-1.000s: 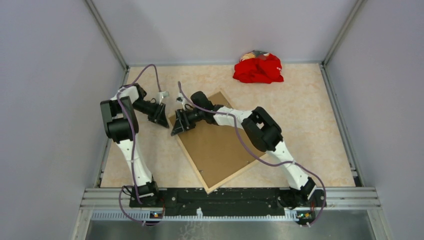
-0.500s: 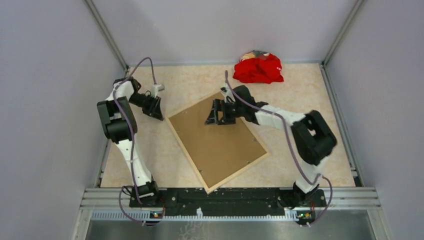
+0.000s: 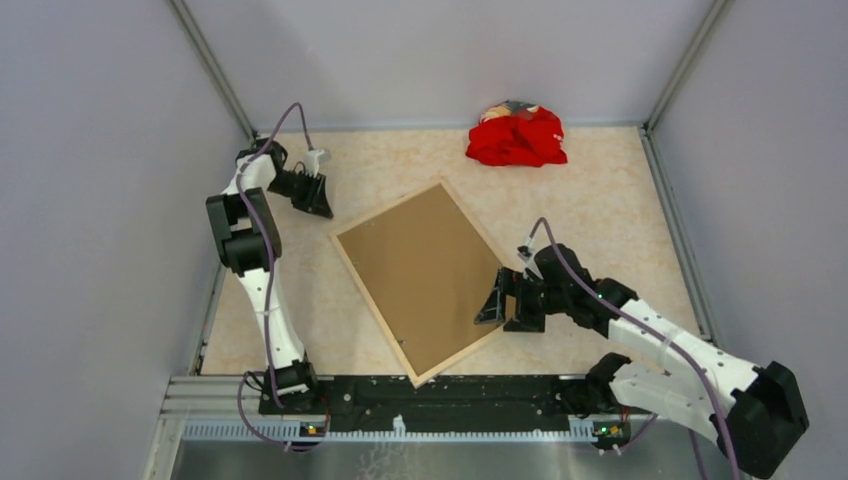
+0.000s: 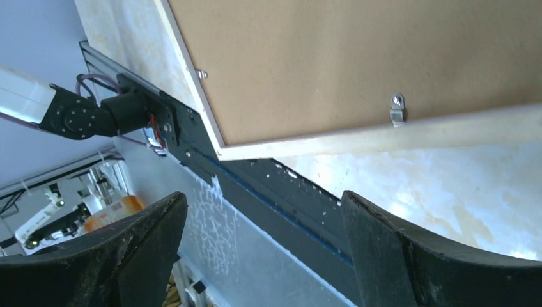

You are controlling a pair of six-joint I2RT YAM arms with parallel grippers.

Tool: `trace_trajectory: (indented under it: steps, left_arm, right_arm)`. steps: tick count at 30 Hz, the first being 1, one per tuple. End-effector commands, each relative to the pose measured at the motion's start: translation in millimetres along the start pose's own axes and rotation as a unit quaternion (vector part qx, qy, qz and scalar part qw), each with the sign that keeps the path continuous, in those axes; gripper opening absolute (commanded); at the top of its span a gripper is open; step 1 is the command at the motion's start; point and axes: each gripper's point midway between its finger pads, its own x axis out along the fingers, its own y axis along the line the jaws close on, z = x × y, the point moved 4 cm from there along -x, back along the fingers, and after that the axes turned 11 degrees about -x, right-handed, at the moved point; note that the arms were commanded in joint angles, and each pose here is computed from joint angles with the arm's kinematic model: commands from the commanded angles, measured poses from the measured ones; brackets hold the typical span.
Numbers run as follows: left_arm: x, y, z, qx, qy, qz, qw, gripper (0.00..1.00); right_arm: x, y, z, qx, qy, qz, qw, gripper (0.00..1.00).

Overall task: Put the photo into the frame
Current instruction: Install the photo frame at the center of the board, then adjust the photo frame at the center of the board.

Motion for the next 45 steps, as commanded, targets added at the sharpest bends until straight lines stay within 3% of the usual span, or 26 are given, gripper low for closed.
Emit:
trace_trajectory:
  steps: [1,9,22,28,36,45]
  left_arm:
    - [18,-5,2,0.004,0.002,-0.015,1.0,0.35]
    - [32,-27,-16,0.013,0.037,-0.033,0.999,0.35]
    - [31,-63,-81,0.012,0.107,-0.081,0.991,0.32]
    - [30,-84,-103,0.019,0.121,-0.104,0.987,0.32]
    - [59,-122,-92,0.042,0.144,-0.137,0.979,0.32]
    - [68,-156,-119,0.039,0.164,-0.182,0.969,0.32]
  right_arm:
    - [-3,-16,-27,0.062,0.026,-0.029,0.997,0.89]
    - [40,-29,-18,0.063,0.035,-0.026,0.997,0.89]
    - [81,-46,124,0.021,-0.069,-0.054,0.996,0.88]
    - [75,-69,180,0.029,-0.118,-0.074,0.99,0.88]
    - [75,-80,234,0.026,-0.14,-0.075,0.987,0.87]
    - [39,-105,236,0.029,-0.166,-0.18,0.969,0.9]
